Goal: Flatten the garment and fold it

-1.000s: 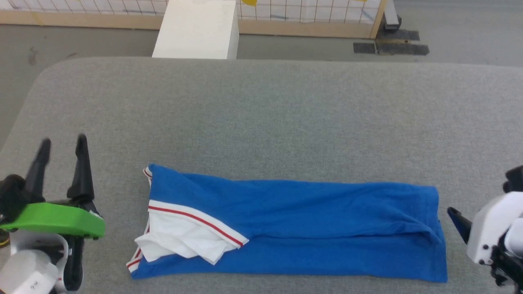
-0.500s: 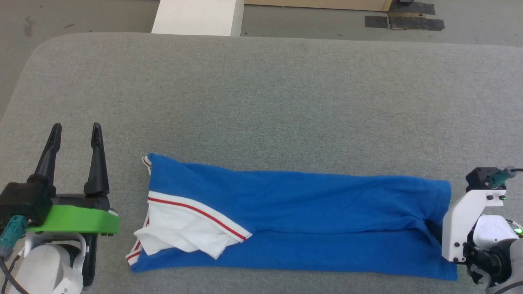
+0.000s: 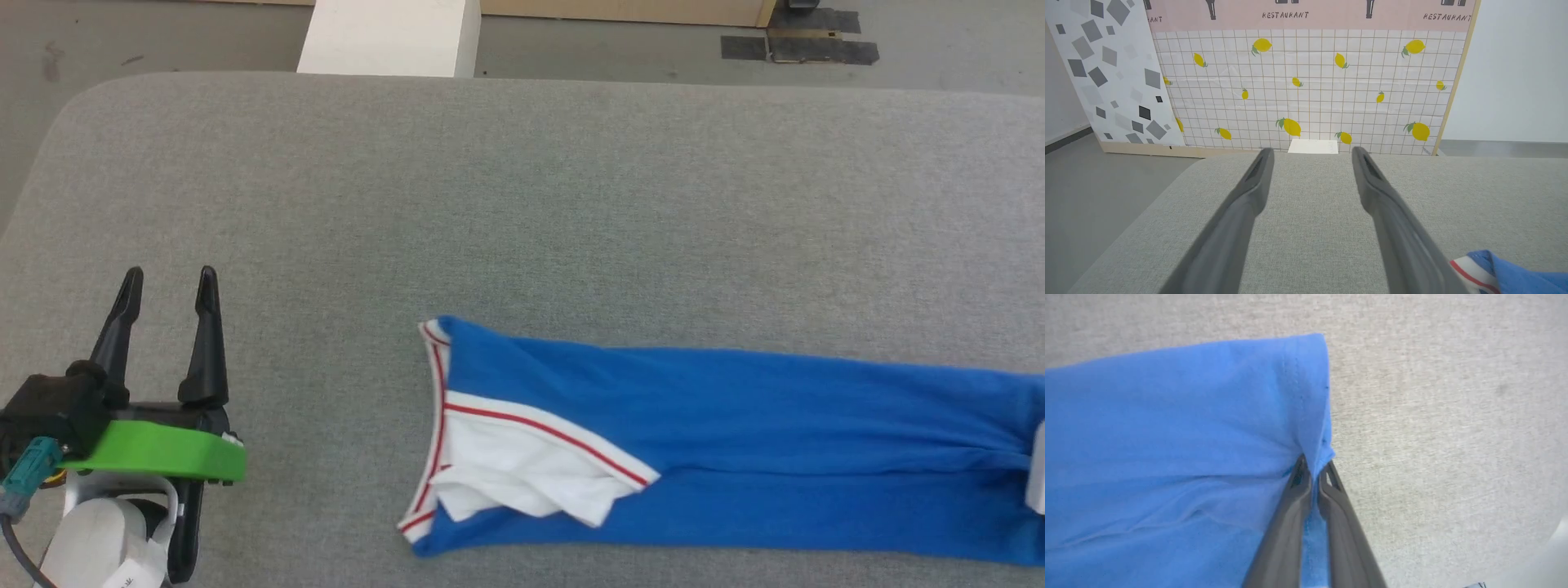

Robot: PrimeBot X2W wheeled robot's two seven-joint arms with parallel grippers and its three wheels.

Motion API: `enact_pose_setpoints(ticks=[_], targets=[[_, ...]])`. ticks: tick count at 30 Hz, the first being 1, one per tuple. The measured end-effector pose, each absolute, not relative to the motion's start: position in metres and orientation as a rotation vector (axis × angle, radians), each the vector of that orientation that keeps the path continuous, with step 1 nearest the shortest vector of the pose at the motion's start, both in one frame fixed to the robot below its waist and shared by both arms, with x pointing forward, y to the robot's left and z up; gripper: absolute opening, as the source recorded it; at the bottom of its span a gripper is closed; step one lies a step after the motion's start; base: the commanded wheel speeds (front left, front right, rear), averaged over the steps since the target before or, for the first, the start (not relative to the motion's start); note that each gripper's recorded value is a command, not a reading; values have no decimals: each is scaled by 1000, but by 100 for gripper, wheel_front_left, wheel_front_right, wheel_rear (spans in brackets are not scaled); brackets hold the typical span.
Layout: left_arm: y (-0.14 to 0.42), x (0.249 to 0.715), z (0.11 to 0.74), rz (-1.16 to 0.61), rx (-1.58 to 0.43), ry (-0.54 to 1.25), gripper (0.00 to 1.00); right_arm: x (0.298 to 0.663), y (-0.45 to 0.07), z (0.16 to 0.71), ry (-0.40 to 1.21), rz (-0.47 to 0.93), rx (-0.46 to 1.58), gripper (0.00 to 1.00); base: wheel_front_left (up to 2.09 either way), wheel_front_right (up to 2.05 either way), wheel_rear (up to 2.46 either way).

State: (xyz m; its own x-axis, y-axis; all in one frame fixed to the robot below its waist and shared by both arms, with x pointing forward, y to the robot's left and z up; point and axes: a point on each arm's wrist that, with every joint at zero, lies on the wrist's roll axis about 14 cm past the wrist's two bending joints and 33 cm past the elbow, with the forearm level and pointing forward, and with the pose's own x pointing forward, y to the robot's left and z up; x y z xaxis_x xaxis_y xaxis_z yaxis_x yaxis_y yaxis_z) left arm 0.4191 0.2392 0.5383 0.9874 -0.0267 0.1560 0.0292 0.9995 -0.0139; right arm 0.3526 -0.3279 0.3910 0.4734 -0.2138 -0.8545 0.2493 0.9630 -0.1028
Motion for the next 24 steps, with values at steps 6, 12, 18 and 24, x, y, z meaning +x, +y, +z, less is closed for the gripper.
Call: enact_pose_setpoints(ticks=[6, 12, 18, 24], targets=[[238, 417, 533, -26, -40, -144, 100, 346, -333, 401, 1074, -303, -22, 0, 0, 0, 0], [244, 409, 534, -6, -47, -144, 100, 346, -301, 438, 1058, -164, -130, 0, 0, 0, 0], [247, 403, 534, 6, -48, -142, 100, 341, -249, 463, 994, 20, -172, 0, 0, 0, 0], [251, 398, 534, 20, -53, -142, 100, 351, -180, 462, 939, 247, -173, 0, 0, 0, 0]])
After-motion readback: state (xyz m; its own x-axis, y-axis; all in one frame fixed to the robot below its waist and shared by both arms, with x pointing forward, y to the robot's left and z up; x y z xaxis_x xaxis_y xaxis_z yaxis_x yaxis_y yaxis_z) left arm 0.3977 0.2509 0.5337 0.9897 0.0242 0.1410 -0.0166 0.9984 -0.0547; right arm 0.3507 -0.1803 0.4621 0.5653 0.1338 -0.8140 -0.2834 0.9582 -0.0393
